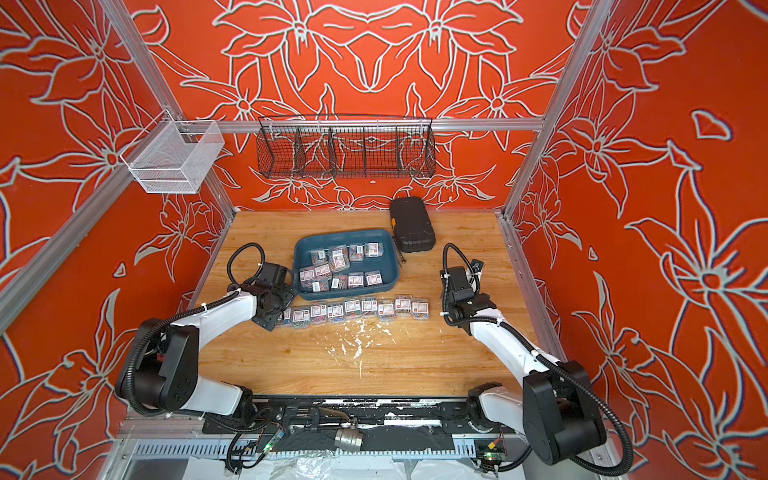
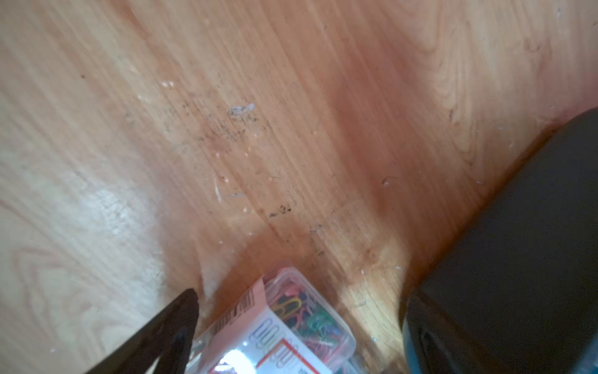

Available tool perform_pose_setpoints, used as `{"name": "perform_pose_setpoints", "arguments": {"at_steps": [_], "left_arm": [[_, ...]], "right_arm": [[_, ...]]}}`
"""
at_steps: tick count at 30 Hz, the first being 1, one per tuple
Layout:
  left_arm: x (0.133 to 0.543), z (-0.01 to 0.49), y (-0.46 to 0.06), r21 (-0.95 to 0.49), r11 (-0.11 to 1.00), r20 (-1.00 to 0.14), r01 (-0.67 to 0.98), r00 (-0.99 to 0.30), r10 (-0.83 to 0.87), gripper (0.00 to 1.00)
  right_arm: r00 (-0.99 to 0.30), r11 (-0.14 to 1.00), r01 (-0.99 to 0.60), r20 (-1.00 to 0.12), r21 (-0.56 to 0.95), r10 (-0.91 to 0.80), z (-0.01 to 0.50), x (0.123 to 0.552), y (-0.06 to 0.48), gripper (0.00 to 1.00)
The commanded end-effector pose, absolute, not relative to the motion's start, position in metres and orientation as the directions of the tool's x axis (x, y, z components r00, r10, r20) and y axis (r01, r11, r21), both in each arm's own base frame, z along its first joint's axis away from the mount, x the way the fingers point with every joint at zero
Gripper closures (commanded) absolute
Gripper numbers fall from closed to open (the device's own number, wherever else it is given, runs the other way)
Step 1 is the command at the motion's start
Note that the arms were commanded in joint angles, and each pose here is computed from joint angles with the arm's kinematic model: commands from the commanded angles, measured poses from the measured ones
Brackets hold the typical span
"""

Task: Take the paper clips out of the storage box
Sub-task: Place the boxed paper clips at the center of the board, then adjust the boxed paper clips in the storage box.

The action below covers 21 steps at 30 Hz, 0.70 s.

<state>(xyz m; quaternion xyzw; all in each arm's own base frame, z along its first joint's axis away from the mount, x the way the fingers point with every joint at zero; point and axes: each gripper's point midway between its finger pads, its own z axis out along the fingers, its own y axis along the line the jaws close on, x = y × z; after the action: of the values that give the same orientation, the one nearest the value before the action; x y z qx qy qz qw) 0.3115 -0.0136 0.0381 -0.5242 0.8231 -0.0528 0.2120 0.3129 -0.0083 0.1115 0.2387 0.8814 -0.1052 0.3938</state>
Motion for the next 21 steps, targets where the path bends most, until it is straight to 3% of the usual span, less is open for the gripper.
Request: {"name": "perform_pose_setpoints", "arguments": {"at_steps": [1, 8, 13, 16, 21], "left_arm": [[0.306, 0.038, -0.017, -0.321, 0.423, -0.264, -0.847, -0.349, -0.899, 0.03], [0.294, 0.07, -0.003, -0.301, 0.455, -0.337, -0.838, -0.353, -0.873, 0.03], [0.28, 0.114, 0.014, -0.285, 0.569, -0.473, -0.772, -0.403, -0.784, 0.03], [0.273, 0.132, 0.024, -0.243, 0.662, -0.567, -0.709, -0.45, -0.69, 0.03], [0.256, 0.131, 0.045, -0.173, 0.693, -0.674, -0.7, -0.428, -0.602, 0.03]], "right_arm": [[-0.564, 0.863, 0.506, -0.754, 0.008, 0.337, 0.118, 0.316, -0.009, 0.18], [-0.56, 0.863, 0.506, -0.756, 0.012, 0.339, 0.118, 0.316, -0.009, 0.18], [-0.592, 0.882, 0.471, -0.732, 0.024, 0.336, 0.12, 0.316, -0.001, 0.24], [-0.602, 0.903, 0.419, -0.715, 0.096, 0.356, 0.129, 0.317, 0.013, 0.32], [-0.591, 0.922, 0.263, -0.708, 0.283, 0.386, 0.159, 0.324, 0.057, 0.34]]}}
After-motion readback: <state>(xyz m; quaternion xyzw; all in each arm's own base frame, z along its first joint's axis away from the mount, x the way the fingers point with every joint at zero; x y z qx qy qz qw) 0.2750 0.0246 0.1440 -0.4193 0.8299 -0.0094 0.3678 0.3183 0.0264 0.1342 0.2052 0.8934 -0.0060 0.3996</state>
